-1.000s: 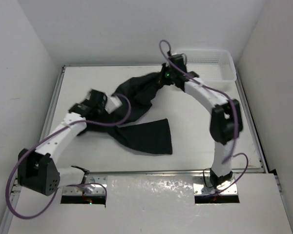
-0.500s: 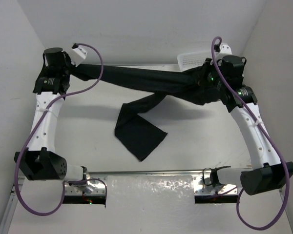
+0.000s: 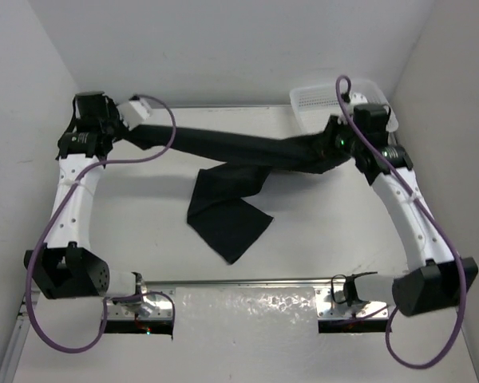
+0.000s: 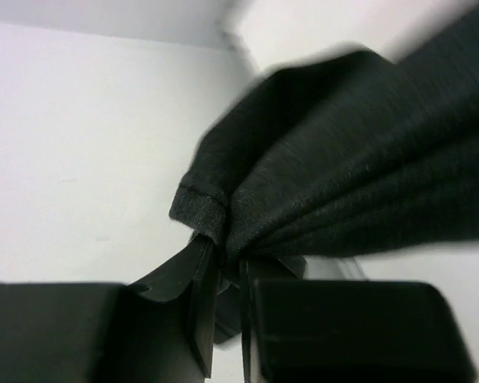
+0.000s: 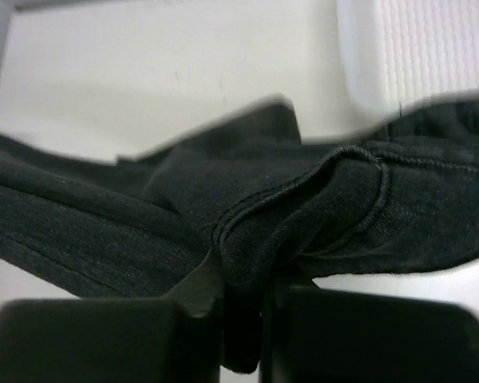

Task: Fold and stack the trousers
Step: Flatten the trousers out

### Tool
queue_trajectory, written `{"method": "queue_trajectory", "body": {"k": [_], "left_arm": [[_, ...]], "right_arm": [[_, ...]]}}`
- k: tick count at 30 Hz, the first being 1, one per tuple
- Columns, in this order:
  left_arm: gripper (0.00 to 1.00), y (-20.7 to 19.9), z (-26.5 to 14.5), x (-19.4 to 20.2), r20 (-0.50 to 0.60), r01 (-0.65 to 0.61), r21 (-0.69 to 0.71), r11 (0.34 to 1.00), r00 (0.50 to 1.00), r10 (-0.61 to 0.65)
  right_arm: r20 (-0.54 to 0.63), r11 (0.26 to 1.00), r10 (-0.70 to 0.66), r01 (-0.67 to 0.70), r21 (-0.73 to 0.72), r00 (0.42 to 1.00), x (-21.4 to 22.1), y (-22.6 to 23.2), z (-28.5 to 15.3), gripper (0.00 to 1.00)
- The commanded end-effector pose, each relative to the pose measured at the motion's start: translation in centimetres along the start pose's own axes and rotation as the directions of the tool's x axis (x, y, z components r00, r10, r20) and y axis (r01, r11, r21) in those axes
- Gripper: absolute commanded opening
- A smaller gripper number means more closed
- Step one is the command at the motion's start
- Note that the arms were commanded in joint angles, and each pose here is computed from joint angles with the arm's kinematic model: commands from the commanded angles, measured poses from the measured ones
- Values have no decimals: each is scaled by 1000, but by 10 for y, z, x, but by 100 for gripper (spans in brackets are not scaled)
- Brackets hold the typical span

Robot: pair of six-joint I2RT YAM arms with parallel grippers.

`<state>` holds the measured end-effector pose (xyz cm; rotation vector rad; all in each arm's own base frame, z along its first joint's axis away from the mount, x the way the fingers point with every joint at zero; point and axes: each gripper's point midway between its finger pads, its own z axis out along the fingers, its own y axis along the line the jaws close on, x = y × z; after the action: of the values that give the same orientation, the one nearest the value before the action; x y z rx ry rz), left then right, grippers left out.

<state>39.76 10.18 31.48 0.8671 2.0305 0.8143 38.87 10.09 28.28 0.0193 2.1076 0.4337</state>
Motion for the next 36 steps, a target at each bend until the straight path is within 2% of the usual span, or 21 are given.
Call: {"method": "queue_trajectory", "body": {"k": [1,2,3,4,5,6,7,12,15,16,17,18,20,21,22,23,25,27,29,32,36], "left_arm": [[9,-61,-45,56,-66,-134,253,958,986,155],[19,-112,-52,80,-49,-220,439,871,962,268],[30,-144,-66,95,-46,-219,558,801,955,293],[71,-182,-88,111,-54,-176,699,693,953,297],[80,-211,-97,130,-123,-92,761,642,952,281],[84,-217,-99,138,-163,-61,767,638,944,286],[84,-217,-101,151,-218,-42,761,647,923,317],[82,-197,-101,152,-268,-12,700,714,922,278],[81,-156,-72,161,-401,143,516,845,912,90],[80,-147,-65,169,-446,212,471,856,895,24],[74,-129,-58,172,-486,306,387,870,869,-89],[61,-119,-44,201,-558,437,312,843,803,-209],[52,-93,-34,223,-605,614,139,777,674,-425],[52,-95,-28,251,-637,714,87,694,576,-512],[53,-94,-26,261,-645,762,47,646,517,-563],[54,-95,-24,267,-646,800,9,601,463,-607],[57,-109,-16,287,-659,831,-46,555,393,-642],[67,-112,-8,294,-642,822,-73,564,394,-658],[72,-125,-5,300,-659,830,-90,551,365,-658],[75,-145,0,310,-692,854,-79,515,325,-645],[78,-162,1,277,-634,863,148,484,458,-623]], "right_arm": [[-105,973,100,-75,219,989,77,-50,-46,15],[-197,956,167,-110,270,966,138,-67,-41,29],[-218,945,193,-122,303,957,162,-75,-46,47],[-195,924,248,-171,341,949,174,-85,-57,66],[-257,900,302,-185,395,918,211,-97,-65,71],[-234,861,362,-228,454,902,220,-113,-74,76],[-210,829,405,-261,494,890,226,-123,-81,84],[-35,723,517,-414,553,855,222,-149,-102,84],[-49,713,530,-414,565,846,227,-150,-101,72],[-58,718,540,-423,553,840,230,-148,-99,65],[-67,712,551,-427,558,832,237,-149,-97,44],[-62,706,558,-434,559,827,240,-150,-97,36],[-58,695,582,-460,552,811,249,-149,-92,31],[-59,694,590,-469,547,805,252,-148,-90,35],[-64,671,623,-492,555,779,264,-147,-87,44],[-57,667,631,-504,549,773,267,-148,-84,53],[-56,642,661,-525,559,748,281,-149,-79,61],[-62,623,676,-525,580,735,292,-152,-77,68],[-62,608,680,-515,605,731,299,-157,-78,71],[-63,597,689,-516,614,722,307,-159,-75,76],[-47,607,701,-560,564,712,309,-158,-59,82]]}}
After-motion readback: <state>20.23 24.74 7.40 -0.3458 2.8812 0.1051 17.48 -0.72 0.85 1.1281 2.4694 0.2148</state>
